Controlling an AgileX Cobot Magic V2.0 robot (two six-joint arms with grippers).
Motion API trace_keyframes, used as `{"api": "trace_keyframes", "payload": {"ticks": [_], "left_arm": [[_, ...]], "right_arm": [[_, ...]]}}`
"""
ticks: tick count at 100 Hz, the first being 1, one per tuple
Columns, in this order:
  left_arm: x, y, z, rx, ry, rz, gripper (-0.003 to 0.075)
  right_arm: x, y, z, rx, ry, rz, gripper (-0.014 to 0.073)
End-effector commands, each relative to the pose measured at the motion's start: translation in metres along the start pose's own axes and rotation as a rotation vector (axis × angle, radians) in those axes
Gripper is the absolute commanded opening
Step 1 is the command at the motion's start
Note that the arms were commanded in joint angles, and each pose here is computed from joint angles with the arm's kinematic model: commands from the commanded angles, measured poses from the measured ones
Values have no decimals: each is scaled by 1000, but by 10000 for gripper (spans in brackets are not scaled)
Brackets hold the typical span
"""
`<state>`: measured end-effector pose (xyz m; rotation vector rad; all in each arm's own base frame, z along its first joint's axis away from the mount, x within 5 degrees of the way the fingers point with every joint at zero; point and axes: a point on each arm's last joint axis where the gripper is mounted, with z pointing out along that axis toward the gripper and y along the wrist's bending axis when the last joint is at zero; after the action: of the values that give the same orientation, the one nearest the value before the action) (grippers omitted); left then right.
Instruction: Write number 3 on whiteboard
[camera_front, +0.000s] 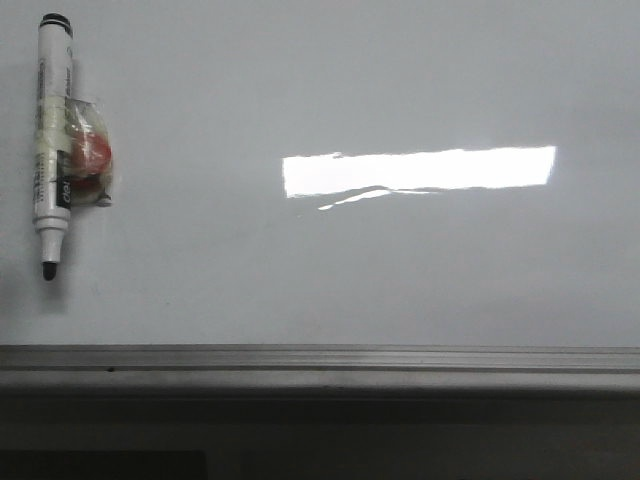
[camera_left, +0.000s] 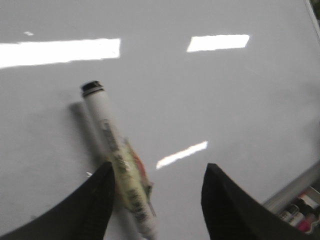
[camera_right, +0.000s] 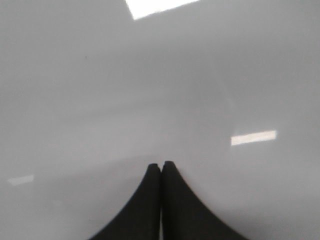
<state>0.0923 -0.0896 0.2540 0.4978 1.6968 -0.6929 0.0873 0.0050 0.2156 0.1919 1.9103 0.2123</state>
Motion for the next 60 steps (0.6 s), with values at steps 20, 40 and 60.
{"api": "trace_keyframes", "payload": {"ticks": [20,40,60], "left_arm": [[-1,-6,29,-10,-18,-111,367],[10,-1,42,-84,33,-198,367],[18,2,52,-122,64,-197,365]], "right_arm": [[-18,3,-1,-6,-103,-3,-64],[-20,3,-2,-7,-126,-3,-64],[-21,3,-2,-7,-132,-3,-64]]}}
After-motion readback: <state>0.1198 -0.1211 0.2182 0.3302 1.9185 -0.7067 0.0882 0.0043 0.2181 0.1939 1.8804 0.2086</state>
